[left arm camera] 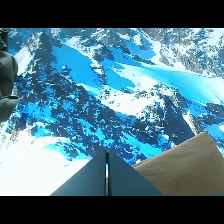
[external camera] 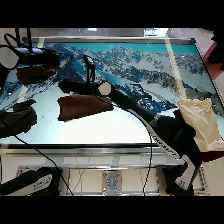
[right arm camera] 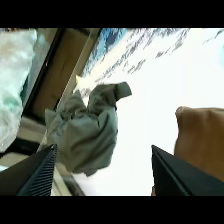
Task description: Fold the shirts.
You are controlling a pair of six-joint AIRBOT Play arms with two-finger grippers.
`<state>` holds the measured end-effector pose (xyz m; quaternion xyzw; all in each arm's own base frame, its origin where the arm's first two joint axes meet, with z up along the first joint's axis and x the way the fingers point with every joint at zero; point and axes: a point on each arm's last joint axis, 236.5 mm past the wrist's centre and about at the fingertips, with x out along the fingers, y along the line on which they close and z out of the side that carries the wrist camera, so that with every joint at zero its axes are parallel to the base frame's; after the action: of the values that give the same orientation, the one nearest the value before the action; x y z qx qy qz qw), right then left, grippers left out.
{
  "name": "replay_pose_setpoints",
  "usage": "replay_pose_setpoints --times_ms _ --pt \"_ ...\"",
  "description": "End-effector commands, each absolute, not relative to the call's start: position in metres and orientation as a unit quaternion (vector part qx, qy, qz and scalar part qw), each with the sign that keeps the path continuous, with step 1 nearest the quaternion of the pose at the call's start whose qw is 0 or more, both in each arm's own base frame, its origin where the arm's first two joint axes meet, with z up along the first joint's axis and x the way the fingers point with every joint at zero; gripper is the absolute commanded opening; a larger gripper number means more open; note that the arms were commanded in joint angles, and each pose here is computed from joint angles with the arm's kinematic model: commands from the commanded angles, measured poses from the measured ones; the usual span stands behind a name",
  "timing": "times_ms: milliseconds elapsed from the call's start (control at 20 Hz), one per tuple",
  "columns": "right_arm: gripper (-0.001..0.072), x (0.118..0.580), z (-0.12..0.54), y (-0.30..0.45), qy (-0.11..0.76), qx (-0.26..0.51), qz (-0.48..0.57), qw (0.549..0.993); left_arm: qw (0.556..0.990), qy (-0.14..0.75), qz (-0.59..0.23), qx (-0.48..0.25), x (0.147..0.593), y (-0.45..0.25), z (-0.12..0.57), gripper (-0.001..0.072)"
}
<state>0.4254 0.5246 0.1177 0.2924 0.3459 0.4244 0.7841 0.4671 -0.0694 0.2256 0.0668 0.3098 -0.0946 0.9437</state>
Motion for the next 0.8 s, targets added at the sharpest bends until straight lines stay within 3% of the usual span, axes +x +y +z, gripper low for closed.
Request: replay_pose_setpoints --times_ms 0,50,150,350,550,600,650,750 --pt "0.0632 0.447 0.123 0.494 0.329 0.245 0.416 0.812 0.943 0.312 -0.086 0.073 0.464 -0.062 0.228 0.0013" --pt "0.0589 0.461 0.117 0.469 0.331 0.203 0.405 0.828 0.943 0.312 -0.086 0.073 0.464 -0.062 0.228 0.0014" --pt "0.0585 0.493 0.086 0.405 0.382 0.168 0.34 0.843 0.944 0.31 -0.086 0.073 0.464 -0.062 0.228 0.0013" --pt "0.0588 0.511 -0.002 0.295 0.536 0.197 0.219 0.791 0.947 0.302 -0.085 0.07 0.467 -0.063 0.232 0.0013" --pt "0.062 0.522 -0.042 0.275 0.566 0.258 0.238 0.746 0.952 0.288 -0.085 0.068 0.471 -0.064 0.237 0.0013" --pt "0.0623 0.524 -0.05 0.274 0.564 0.258 0.248 0.744 0.951 0.288 -0.085 0.068 0.471 -0.064 0.237 0.0013" --pt "0.068 0.524 -0.058 0.275 0.567 0.256 0.251 0.741 0.951 0.288 -0.086 0.068 0.471 -0.064 0.237 0.0013" --pt "0.0685 0.52 -0.074 0.276 0.578 0.253 0.25 0.734 0.952 0.287 -0.086 0.068 0.471 -0.064 0.238 0.0013"
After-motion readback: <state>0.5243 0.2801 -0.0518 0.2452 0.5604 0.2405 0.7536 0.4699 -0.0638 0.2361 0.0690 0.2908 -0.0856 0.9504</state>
